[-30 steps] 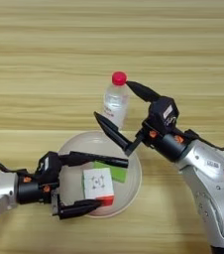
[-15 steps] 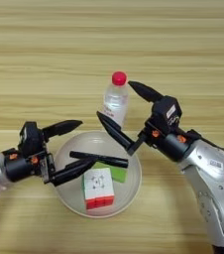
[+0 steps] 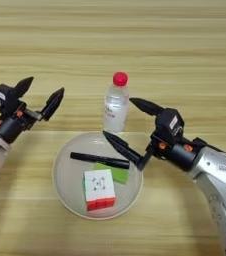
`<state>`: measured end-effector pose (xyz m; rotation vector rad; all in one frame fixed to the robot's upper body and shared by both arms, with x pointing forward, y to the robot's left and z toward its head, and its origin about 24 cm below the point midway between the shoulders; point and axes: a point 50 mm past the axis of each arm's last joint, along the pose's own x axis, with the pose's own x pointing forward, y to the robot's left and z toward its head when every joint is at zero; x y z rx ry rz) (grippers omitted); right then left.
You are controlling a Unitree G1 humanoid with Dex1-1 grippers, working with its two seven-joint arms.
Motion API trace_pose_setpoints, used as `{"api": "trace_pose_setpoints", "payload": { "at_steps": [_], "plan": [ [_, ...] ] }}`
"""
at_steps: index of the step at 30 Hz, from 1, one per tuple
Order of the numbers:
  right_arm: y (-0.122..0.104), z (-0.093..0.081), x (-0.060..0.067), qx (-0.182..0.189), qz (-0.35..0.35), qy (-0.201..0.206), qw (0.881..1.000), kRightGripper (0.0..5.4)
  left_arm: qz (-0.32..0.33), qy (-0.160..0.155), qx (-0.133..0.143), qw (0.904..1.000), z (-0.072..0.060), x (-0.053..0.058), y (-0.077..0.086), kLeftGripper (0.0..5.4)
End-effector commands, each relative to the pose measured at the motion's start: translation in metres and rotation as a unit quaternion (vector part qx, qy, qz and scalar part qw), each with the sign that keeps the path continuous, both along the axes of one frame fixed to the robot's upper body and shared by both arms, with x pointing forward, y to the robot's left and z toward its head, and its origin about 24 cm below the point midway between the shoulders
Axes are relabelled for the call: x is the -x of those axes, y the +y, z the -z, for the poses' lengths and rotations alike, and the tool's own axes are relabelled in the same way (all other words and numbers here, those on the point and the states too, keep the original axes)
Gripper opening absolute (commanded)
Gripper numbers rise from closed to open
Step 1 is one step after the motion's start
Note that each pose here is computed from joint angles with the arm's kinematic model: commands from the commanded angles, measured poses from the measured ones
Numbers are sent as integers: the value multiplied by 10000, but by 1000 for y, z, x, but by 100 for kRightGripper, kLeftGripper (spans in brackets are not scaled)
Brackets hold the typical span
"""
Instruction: Move the objects on the table
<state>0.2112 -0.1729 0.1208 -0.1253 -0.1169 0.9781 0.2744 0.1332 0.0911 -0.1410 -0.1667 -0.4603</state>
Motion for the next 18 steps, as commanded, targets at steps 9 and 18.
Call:
{"api": "trace_pose_setpoints", "payload": {
  "at_steps": [9,18],
  "plan": [
    [5,24,16,713,-1367,840,9845,540,-1754,240,-470,9831,20,-19,28,538],
    [9,35,14,1000,-2322,1389,9575,540,-2175,289,-224,9754,26,-12,35,538]
  ]
}}
